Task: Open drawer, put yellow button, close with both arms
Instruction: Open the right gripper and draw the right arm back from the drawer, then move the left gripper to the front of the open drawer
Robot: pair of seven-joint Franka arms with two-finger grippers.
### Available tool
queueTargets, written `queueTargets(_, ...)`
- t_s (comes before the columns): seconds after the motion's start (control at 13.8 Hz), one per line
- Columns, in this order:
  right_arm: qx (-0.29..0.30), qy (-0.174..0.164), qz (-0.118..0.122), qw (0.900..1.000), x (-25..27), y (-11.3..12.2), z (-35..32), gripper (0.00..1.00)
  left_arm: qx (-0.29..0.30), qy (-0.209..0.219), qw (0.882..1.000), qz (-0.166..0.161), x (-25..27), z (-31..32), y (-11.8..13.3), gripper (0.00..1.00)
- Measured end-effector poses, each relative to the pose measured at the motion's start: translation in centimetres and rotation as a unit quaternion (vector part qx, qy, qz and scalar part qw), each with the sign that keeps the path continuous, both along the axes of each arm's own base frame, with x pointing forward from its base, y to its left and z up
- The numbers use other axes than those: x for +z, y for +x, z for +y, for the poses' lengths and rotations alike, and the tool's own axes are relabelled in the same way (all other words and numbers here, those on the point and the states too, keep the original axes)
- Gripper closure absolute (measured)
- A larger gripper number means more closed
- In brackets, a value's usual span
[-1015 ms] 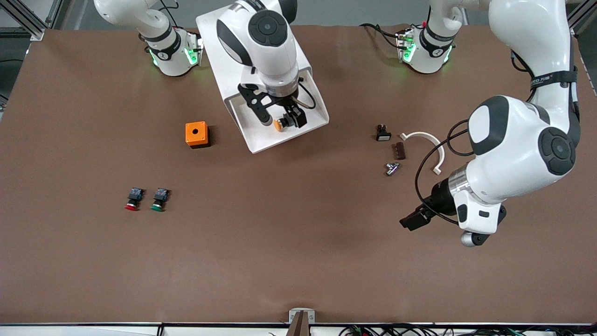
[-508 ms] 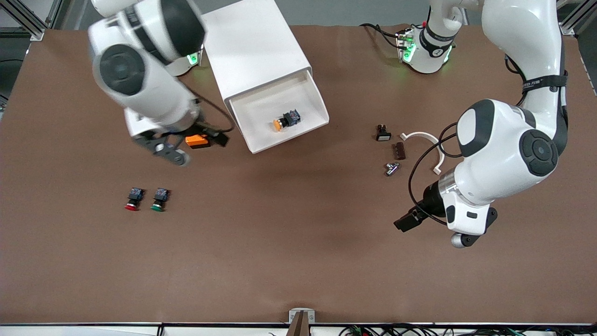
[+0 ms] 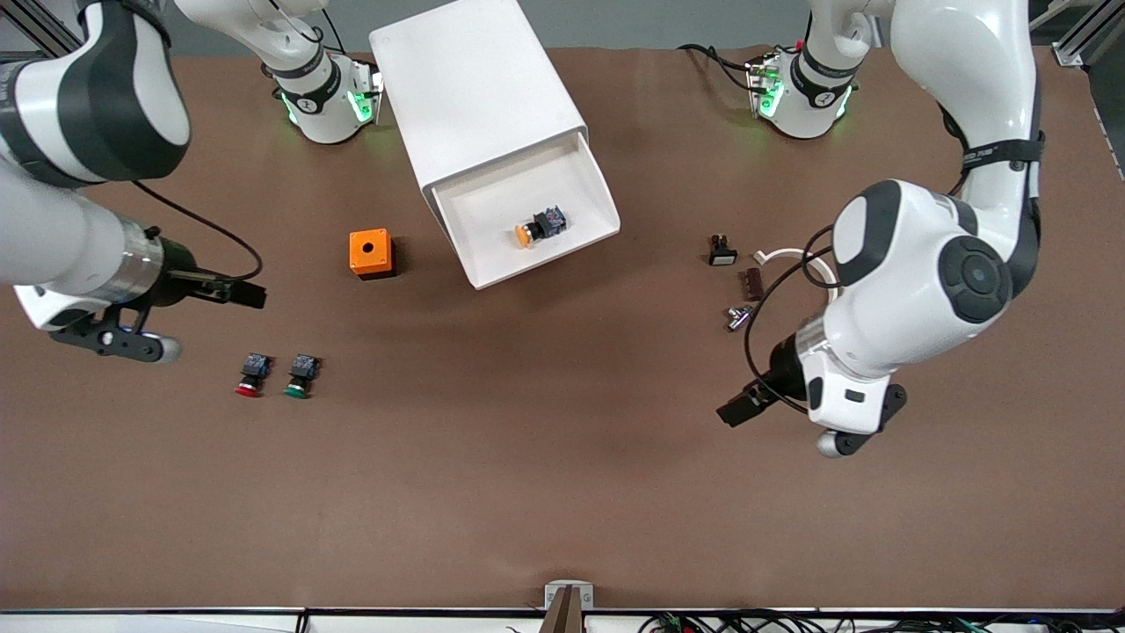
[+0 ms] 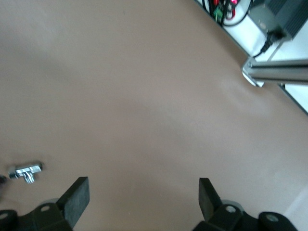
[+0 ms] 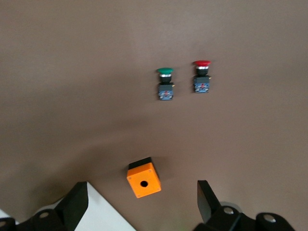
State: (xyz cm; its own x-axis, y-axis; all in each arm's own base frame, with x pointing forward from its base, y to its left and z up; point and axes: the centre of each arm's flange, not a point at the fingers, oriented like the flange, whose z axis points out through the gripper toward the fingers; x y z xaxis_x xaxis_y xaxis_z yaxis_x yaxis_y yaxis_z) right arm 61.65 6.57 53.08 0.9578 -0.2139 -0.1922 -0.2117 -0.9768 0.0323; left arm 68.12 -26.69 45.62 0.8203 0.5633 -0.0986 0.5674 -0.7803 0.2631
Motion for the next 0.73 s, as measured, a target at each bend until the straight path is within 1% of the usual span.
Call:
queueTargets(0.15, 0.005, 0.002, 0.001, 1.0, -0.3, 0.3, -2.9, 0.0, 0.006, 0.001, 1.0, 0.008, -0.2, -2.7, -1.1, 0.0)
queueTargets(0.29, 0.012, 0.008, 0.001, 1.0, -0.6, 0.5, -6.1, 0.0, 0.009, 0.002, 1.0, 0.012, -0.4, -3.6, -1.5, 0.0)
queueTargets(0.58, 0.034, 0.021, -0.002, 0.999, -0.5, 0.4, -12.0, 0.0, 0.019, 0.002, 1.0, 0.013, -0.5, -2.7, -1.1, 0.0)
queueTargets(0.73, 0.03, 0.021, -0.012, 0.999, 0.4, 0.4, -13.1, 0.0, 0.024, 0.003, 1.0, 0.015, -0.6, -2.2, -0.9, 0.0)
